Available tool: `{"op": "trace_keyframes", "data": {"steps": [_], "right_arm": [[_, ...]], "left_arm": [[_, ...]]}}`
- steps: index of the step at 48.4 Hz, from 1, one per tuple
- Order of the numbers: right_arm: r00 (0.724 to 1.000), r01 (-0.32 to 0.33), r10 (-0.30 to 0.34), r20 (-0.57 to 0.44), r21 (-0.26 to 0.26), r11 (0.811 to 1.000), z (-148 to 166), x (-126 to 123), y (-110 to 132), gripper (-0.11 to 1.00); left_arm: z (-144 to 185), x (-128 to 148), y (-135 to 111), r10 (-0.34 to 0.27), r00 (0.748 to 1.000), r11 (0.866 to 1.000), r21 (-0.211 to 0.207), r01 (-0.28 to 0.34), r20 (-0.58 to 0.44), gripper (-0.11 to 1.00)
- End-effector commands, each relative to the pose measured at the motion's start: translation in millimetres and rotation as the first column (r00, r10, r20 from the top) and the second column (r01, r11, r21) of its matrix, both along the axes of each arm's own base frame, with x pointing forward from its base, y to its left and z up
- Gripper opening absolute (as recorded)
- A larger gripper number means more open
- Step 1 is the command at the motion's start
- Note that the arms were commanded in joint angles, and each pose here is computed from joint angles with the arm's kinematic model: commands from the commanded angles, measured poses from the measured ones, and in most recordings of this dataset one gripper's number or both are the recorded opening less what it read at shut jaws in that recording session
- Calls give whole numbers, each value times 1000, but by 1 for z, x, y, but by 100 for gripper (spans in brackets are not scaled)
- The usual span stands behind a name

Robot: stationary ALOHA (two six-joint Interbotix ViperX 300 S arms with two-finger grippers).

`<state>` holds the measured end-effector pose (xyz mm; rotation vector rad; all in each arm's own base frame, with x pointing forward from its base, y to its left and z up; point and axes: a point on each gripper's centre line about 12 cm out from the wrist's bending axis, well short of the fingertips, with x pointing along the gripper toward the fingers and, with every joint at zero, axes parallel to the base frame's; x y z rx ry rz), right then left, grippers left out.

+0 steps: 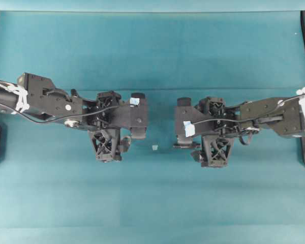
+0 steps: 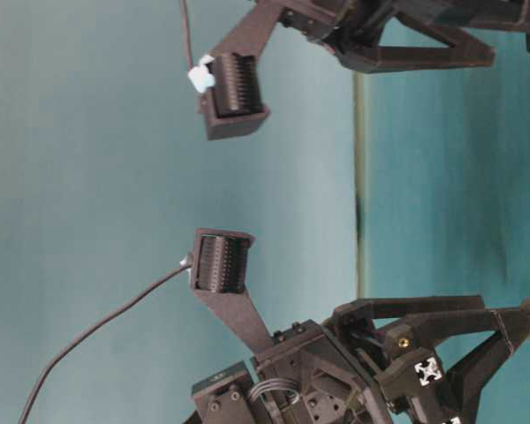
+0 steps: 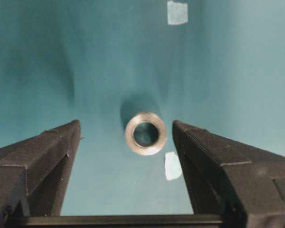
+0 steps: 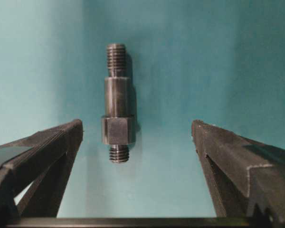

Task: Insert the washer onto the shaft with both hands.
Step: 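Lower left gripper over washer and right gripper over shaft, opening both, then close left gripper on the washer and right gripper on the shaft's hex collar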

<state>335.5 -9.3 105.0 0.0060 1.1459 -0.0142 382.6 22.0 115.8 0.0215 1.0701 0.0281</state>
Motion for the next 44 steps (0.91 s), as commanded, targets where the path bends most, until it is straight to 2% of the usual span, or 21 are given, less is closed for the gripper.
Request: {"op": "trace_keyframes", "data": {"steps": [1,22,44], "right_arm": [[1000,-1,1,18,0,1000,4,5,1,86],[1000,-1,1,15,0,1000,-6,7,1,86],[1000,-1,1,0,0,1000,-12,7,1,86]], "left_arm": [[4,2,0,-2,1000,1000,3,2,17,82],[-12,-1,-3,-8,1000,1000,0,8,6,82],[-14,0,-3,-9,1000,1000,1,9,11,81]]}}
